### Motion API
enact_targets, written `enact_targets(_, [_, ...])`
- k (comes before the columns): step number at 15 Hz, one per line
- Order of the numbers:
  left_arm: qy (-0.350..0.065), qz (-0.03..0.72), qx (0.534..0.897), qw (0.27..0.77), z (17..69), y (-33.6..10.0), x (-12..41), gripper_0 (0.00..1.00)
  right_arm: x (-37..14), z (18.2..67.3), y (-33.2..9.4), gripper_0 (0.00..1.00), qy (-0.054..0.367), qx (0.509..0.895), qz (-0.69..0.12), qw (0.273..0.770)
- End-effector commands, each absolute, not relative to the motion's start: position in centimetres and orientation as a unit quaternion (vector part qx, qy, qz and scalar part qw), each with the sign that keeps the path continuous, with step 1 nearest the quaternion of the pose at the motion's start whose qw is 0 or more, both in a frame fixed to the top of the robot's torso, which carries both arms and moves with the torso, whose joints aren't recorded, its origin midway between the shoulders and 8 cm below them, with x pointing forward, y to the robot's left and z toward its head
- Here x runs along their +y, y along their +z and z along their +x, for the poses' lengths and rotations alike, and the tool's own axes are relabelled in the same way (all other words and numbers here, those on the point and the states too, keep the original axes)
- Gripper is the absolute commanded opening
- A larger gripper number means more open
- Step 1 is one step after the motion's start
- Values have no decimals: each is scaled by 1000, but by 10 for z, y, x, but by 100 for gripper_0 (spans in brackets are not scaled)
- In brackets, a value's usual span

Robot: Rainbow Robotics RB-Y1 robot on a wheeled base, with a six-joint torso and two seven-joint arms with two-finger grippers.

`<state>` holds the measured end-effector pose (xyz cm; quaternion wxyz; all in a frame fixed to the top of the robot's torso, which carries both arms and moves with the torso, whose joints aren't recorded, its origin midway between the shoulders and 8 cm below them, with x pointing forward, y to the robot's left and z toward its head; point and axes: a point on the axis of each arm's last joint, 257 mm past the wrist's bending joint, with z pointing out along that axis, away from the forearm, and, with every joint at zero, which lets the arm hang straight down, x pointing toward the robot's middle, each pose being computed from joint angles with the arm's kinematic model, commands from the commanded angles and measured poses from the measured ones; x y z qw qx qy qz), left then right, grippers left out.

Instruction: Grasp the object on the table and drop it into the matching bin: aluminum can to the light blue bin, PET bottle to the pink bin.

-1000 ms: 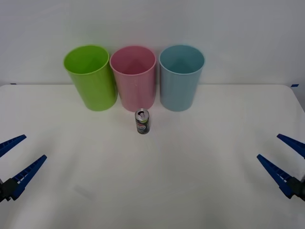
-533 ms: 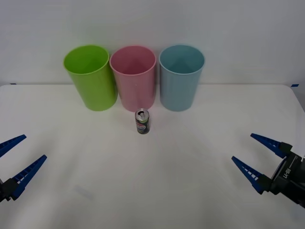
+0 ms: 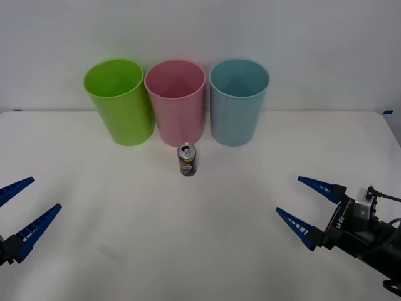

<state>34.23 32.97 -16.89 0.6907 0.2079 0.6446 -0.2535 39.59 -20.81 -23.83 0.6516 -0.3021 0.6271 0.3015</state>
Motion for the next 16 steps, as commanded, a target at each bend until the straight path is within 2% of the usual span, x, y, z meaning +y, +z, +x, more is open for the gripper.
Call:
enact_targets(1, [-253, 208, 645, 691, 342, -169, 330, 100, -186, 402, -247, 100, 301, 627, -308, 649])
enact_targets(8, [-253, 208, 645, 691, 342, -169, 330, 100, -117, 436, -252, 100, 279, 623, -302, 666])
enact_targets(16, [-253, 208, 645, 691, 342, -169, 330, 100, -78, 466, -264, 100, 232, 646, -297, 664])
